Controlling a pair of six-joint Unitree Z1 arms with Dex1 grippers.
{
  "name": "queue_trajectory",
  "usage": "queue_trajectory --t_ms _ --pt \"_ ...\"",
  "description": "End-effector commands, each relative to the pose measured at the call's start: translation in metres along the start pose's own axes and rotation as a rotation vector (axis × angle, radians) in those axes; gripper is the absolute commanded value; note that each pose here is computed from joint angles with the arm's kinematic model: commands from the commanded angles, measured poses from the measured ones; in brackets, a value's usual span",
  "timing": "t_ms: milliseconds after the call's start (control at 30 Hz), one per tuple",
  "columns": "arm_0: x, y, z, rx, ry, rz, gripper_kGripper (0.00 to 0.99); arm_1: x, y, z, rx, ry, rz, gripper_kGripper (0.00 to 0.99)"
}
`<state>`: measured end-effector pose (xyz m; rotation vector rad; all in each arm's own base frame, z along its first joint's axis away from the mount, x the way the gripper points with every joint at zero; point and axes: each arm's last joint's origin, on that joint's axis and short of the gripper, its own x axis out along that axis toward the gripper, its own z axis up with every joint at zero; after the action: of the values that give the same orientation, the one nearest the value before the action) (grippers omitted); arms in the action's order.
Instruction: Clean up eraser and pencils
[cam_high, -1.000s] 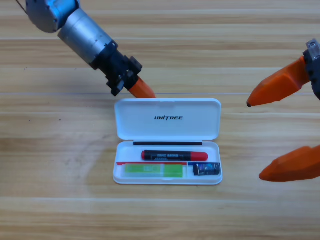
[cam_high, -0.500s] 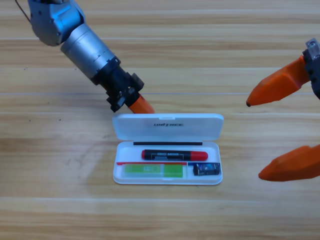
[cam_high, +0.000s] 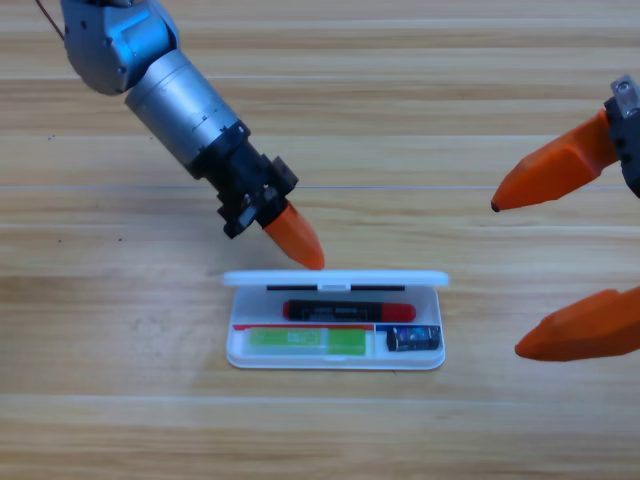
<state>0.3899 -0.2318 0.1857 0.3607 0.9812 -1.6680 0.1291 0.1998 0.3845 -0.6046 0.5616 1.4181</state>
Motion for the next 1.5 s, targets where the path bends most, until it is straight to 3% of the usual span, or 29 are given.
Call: queue_trajectory --t_ms 33,1067,1167,1300,1333,1400,1433,1500 --pt "0.021 -0.018 0.001 0.008 0.035 -0.057 0.000 0.014 0.002 -0.004 0.013 0.016 0.044 0.986" --pt "0.057 -0.024 -0.043 0.003 0.091 0.004 0.000 0.016 0.001 -0.004 0.020 0.017 0.053 0.986" --pt "0.046 -0.030 -0.034 0.005 0.082 0.029 0.000 0.017 0.001 -0.004 0.021 0.020 0.054 0.986" --pt "0.002 -0.059 0.009 0.045 0.099 0.093 0.000 0.018 0.001 -0.004 0.021 0.019 0.056 0.986" --pt "-0.011 -0.073 0.025 0.065 0.101 0.101 0.216 0.018 0.001 -0.004 0.021 0.019 0.056 0.986" --pt "-0.033 -0.109 0.054 0.104 0.112 0.124 0.861 0.018 0.001 -0.004 0.021 0.019 0.056 0.986" --pt "-0.040 -0.129 0.064 0.116 0.107 0.131 0.980 0.018 0.001 -0.004 0.021 0.019 0.056 0.986" --pt "-0.050 -0.168 0.073 0.139 0.086 0.135 0.990 0.018 0.001 -0.004 0.021 0.019 0.056 0.986"
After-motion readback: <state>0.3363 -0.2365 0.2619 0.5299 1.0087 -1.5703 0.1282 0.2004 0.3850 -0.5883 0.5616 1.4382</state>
